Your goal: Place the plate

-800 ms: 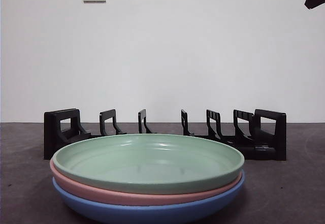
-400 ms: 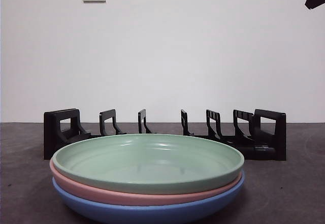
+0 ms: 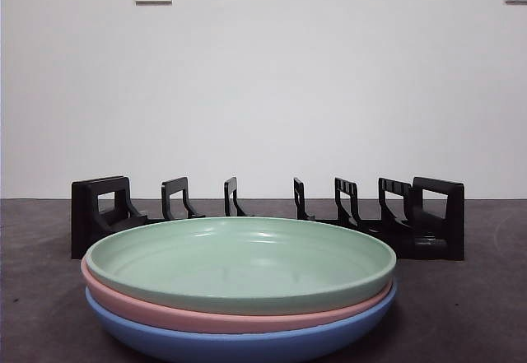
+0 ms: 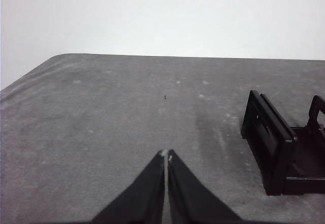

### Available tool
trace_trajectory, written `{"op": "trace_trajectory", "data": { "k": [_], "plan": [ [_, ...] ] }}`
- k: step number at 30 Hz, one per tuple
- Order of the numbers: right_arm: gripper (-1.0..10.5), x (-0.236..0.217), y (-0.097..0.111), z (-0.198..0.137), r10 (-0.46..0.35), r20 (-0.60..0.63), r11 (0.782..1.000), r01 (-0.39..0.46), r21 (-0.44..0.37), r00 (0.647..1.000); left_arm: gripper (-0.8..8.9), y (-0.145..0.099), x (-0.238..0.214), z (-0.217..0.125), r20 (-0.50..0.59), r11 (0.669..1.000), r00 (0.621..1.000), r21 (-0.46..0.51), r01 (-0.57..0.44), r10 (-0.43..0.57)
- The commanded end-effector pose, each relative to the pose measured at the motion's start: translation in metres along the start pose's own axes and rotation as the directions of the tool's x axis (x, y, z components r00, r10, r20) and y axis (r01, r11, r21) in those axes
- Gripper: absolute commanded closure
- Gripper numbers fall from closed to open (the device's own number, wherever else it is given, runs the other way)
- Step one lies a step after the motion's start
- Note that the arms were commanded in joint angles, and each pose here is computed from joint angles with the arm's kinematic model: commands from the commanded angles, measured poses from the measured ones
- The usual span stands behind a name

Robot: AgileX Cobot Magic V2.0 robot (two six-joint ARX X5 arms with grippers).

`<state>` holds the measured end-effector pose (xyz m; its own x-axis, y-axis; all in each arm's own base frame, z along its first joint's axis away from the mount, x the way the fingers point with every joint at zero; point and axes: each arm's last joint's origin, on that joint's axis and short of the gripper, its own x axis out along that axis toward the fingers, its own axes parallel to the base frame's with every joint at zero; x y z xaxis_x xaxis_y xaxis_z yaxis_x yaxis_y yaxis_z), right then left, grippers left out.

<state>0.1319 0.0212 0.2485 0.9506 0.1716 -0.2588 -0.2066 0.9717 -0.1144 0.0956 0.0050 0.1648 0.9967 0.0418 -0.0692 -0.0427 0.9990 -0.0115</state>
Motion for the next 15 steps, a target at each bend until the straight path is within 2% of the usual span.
{"op": "trace_trajectory", "data": {
  "k": [1, 6, 11, 15],
  "plan": [
    [9.3, -0.005, 0.003, -0.046, -0.032, 0.050, 0.999, 0.030, 0.034, 0.998, 8.06, 0.000, 0.002, -0.005, -0.005, 1.000, 1.000, 0.010, 0.001, -0.001],
    [9.3, -0.010, 0.003, -0.084, -0.088, 0.083, 0.995, 0.083, 0.061, 0.993, 8.06, 0.000, 0.002, -0.005, -0.005, 1.000, 1.000, 0.010, 0.001, -0.001],
    [9.3, -0.012, 0.002, -0.098, -0.146, 0.112, 0.987, 0.138, 0.079, 0.983, 8.06, 0.000, 0.002, -0.005, -0.005, 1.000, 1.000, 0.010, 0.001, -0.001],
    [9.3, -0.012, 0.002, -0.106, -0.184, 0.065, 0.979, 0.177, 0.106, 0.981, 8.06, 0.000, 0.002, -0.005, -0.005, 1.000, 1.000, 0.010, 0.001, -0.001]
  ]
}}
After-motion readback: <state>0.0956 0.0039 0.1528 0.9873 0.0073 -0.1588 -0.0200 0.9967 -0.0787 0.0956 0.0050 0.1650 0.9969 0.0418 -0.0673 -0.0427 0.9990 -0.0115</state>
